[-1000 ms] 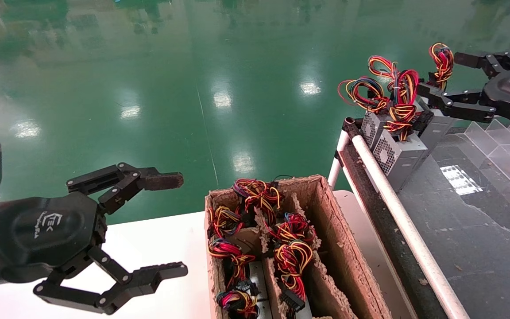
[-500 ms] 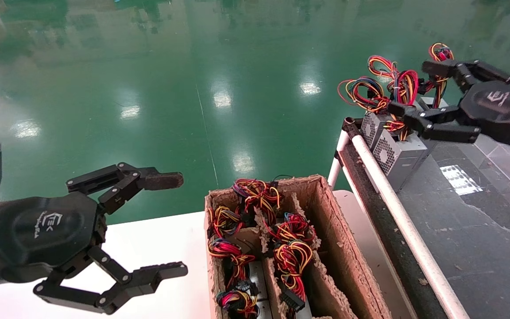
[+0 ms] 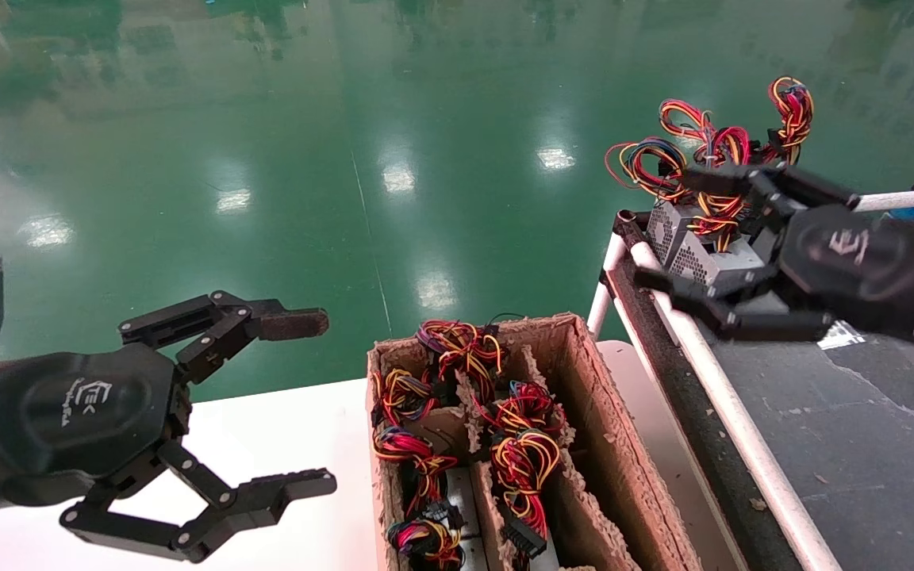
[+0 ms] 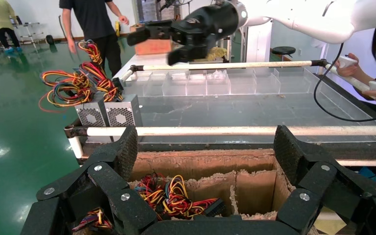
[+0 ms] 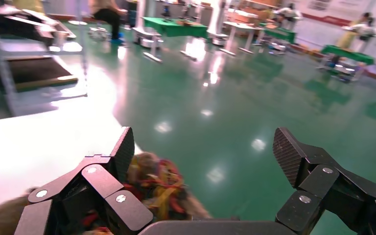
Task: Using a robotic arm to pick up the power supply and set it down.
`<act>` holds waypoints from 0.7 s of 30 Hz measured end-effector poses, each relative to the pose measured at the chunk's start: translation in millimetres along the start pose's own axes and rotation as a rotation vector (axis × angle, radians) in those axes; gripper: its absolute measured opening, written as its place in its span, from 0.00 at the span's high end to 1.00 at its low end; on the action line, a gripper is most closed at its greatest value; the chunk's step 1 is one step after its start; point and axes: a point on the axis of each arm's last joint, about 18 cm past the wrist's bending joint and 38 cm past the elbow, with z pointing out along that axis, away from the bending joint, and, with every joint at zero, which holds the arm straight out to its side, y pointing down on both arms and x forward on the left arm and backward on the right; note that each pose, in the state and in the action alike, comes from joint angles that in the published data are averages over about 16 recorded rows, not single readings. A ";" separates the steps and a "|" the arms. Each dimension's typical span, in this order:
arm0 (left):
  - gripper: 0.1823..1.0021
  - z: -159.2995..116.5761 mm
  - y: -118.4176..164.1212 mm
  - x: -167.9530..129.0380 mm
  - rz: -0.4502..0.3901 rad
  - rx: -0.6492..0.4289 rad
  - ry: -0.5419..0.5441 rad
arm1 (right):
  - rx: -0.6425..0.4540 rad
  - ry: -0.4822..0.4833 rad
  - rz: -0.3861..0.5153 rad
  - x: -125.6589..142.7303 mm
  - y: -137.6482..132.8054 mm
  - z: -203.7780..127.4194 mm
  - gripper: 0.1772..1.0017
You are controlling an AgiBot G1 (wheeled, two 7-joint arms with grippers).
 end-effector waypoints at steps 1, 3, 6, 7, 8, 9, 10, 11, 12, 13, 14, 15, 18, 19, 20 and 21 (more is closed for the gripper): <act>0.00 0.0 0.0 0.0 0.000 0.000 0.000 | 0.003 -0.017 0.004 -5.2 -0.7 1.1 0.00; 0.00 0.0 0.0 0.0 0.000 0.000 0.000 | 0.007 -0.051 0.014 -15.9 -2.1 3.1 0.00; 0.00 0.0 0.0 0.0 0.000 0.000 0.000 | 0.013 -0.104 0.028 -32.6 -4.3 5.8 0.00; 0.00 0.0 0.0 0.0 0.000 0.000 0.000 | 0.015 -0.122 0.034 -38.2 -5.0 6.6 0.00; 0.00 0.0 0.0 0.0 0.000 0.000 0.000 | 0.017 -0.140 0.039 -44.0 -5.7 7.3 0.00; 0.00 0.0 0.0 0.0 0.000 0.000 0.000 | 0.018 -0.158 0.045 -49.8 -6.5 8.0 0.00; 0.00 0.0 0.0 0.0 0.000 0.000 0.000 | 0.020 -0.176 0.050 -55.7 -7.2 8.6 0.00; 0.00 0.0 0.0 0.0 0.000 0.000 0.000 | 0.021 -0.193 0.056 -61.1 -7.9 9.2 0.00; 0.00 0.0 0.0 0.0 0.000 0.000 0.000 | 0.021 -0.209 0.060 -66.1 -8.5 9.6 0.00; 0.00 0.0 0.0 0.0 0.000 0.000 0.000 | 0.022 -0.226 0.066 -71.7 -9.2 10.1 0.00; 0.00 0.0 0.0 0.0 0.000 0.000 0.000 | 0.023 -0.243 0.071 -77.1 -9.9 10.5 0.00; 0.00 0.0 0.0 0.0 0.000 0.000 0.000 | 0.024 -0.259 0.075 -82.2 -10.5 10.8 0.00; 0.00 0.0 0.0 0.0 0.000 0.000 0.000 | 0.025 -0.298 0.087 -95.0 -12.1 11.4 0.00; 0.00 0.0 0.0 0.0 0.000 0.000 0.000 | 0.025 -0.309 0.090 -98.4 -12.5 11.5 0.00; 0.00 0.0 0.0 0.0 0.000 0.000 0.000 | 0.026 -0.318 0.093 -101.5 -12.9 11.5 0.00; 0.00 0.0 0.0 0.0 0.000 0.000 0.000 | 0.026 -0.326 0.095 -104.0 -13.3 11.6 0.00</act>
